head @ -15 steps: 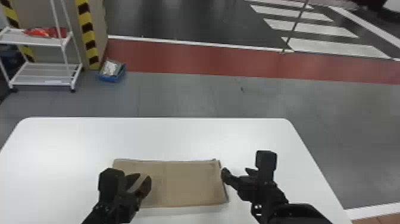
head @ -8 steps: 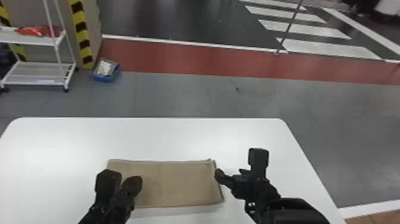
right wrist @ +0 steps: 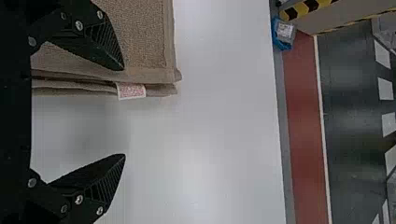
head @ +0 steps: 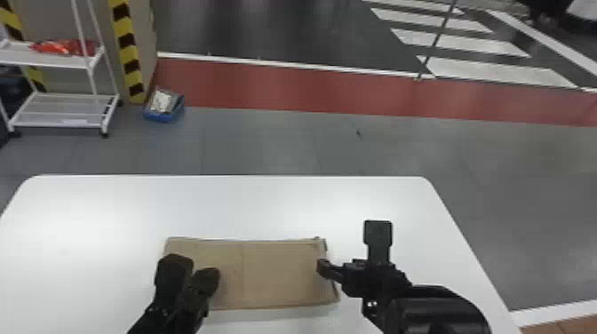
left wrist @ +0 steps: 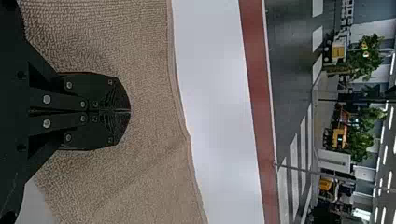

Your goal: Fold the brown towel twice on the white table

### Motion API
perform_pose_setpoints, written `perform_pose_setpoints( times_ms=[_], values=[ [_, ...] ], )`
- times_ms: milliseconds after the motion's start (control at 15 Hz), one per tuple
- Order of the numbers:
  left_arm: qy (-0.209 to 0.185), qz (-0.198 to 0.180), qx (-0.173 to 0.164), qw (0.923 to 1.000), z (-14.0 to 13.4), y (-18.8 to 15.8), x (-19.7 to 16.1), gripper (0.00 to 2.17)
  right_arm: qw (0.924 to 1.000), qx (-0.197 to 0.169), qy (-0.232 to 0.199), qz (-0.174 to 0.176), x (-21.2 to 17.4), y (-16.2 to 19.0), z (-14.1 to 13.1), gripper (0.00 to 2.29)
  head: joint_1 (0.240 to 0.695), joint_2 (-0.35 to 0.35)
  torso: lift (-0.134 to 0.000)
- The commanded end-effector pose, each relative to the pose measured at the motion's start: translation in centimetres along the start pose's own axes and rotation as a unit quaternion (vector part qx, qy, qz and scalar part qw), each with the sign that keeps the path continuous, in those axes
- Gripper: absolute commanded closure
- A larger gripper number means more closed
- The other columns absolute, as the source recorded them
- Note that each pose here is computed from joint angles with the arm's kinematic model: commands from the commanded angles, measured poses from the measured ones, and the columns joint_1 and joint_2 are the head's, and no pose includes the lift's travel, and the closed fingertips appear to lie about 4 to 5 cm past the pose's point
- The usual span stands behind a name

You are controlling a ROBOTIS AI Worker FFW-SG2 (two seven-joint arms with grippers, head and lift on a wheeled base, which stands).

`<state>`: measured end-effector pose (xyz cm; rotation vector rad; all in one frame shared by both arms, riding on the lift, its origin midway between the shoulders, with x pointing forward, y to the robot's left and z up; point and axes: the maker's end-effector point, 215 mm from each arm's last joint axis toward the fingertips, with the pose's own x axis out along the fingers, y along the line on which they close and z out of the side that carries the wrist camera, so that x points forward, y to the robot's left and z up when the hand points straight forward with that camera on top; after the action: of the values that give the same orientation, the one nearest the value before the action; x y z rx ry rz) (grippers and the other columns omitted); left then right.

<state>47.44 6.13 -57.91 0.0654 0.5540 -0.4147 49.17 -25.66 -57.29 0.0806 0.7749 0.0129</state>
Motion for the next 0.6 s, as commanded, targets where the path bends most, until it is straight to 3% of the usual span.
perform_pose_setpoints(
  times_ms=[0,533],
  values=[
    [0.002,0.0,-0.001,1.0,-0.1,0.3,0.0,2.01,0.9999,0.001,0.014,0.004,0.5,0.4,-0.5,0.33,0.695,-0.222,0.0],
    [0.012,-0.003,-0.005,0.9999,-0.7,0.4,0.0,2.01,0.9979,0.009,0.046,0.045,1.0,2.8,-1.2,0.65,0.695,-0.191,0.0]
  ],
)
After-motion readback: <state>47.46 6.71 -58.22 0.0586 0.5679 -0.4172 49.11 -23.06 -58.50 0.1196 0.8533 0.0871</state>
